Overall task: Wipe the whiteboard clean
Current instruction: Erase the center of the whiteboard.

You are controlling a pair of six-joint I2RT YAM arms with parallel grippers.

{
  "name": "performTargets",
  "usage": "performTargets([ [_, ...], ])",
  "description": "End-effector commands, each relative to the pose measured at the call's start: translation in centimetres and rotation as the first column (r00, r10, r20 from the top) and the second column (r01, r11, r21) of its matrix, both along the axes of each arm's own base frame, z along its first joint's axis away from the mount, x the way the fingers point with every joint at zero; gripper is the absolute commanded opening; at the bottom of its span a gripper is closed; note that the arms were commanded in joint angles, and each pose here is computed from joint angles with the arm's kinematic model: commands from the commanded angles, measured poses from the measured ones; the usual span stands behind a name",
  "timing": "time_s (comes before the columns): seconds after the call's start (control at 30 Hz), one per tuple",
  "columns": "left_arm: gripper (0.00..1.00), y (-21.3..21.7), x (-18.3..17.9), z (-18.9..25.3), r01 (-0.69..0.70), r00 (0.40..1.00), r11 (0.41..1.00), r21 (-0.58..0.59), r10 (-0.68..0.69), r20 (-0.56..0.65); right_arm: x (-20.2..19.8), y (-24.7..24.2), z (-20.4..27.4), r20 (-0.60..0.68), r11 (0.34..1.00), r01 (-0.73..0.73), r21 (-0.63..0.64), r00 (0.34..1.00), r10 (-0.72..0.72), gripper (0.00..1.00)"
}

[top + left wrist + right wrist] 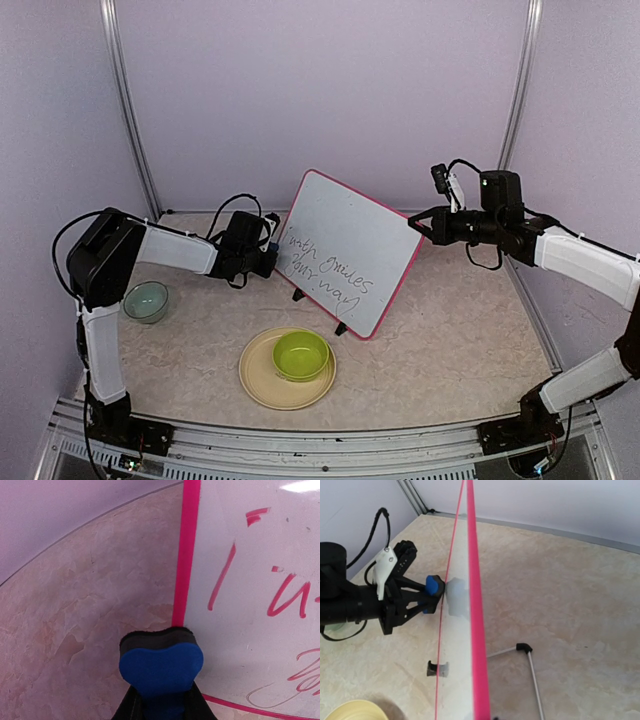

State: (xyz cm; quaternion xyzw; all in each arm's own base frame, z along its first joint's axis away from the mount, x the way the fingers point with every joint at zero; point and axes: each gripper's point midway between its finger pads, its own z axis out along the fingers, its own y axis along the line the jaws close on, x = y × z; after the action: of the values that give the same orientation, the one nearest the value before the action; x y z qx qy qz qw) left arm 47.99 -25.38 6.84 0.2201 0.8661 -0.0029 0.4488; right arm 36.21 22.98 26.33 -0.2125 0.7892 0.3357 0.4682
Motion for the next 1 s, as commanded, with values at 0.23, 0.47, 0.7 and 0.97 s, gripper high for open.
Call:
performTargets([
  [0.23, 0.00, -4.6, 1.8, 7.0, 0.116, 0.989, 0.990, -0.079, -0.107, 0.104, -1.3, 0.5, 0.1, 0.034, 0.997, -0.071, -0.016, 0.997, 0.072, 0.00],
  [0.47, 0.00, -4.1, 0.9, 4.6, 0.101, 0.993, 0.993, -0.061, -0.098, 0.062, -1.3, 0.6, 0.1, 0.033, 0.997, -0.072, -0.014, 0.997, 0.072, 0.00],
  [0.7, 0.00, -1.9, -0.9, 0.9, 0.040, 0.999, 0.999, -0.032, -0.039, 0.003, -1.3, 0.7, -0.2, 0.026, 0.997, -0.078, -0.012, 0.997, 0.078, 0.00],
  [0.97, 0.00, -1.0, -1.0, -0.1, 0.016, 1.000, 1.000, -0.023, -0.016, -0.013, -1.3, 0.7, -0.1, 0.028, 0.997, -0.080, -0.011, 0.996, 0.081, 0.00],
])
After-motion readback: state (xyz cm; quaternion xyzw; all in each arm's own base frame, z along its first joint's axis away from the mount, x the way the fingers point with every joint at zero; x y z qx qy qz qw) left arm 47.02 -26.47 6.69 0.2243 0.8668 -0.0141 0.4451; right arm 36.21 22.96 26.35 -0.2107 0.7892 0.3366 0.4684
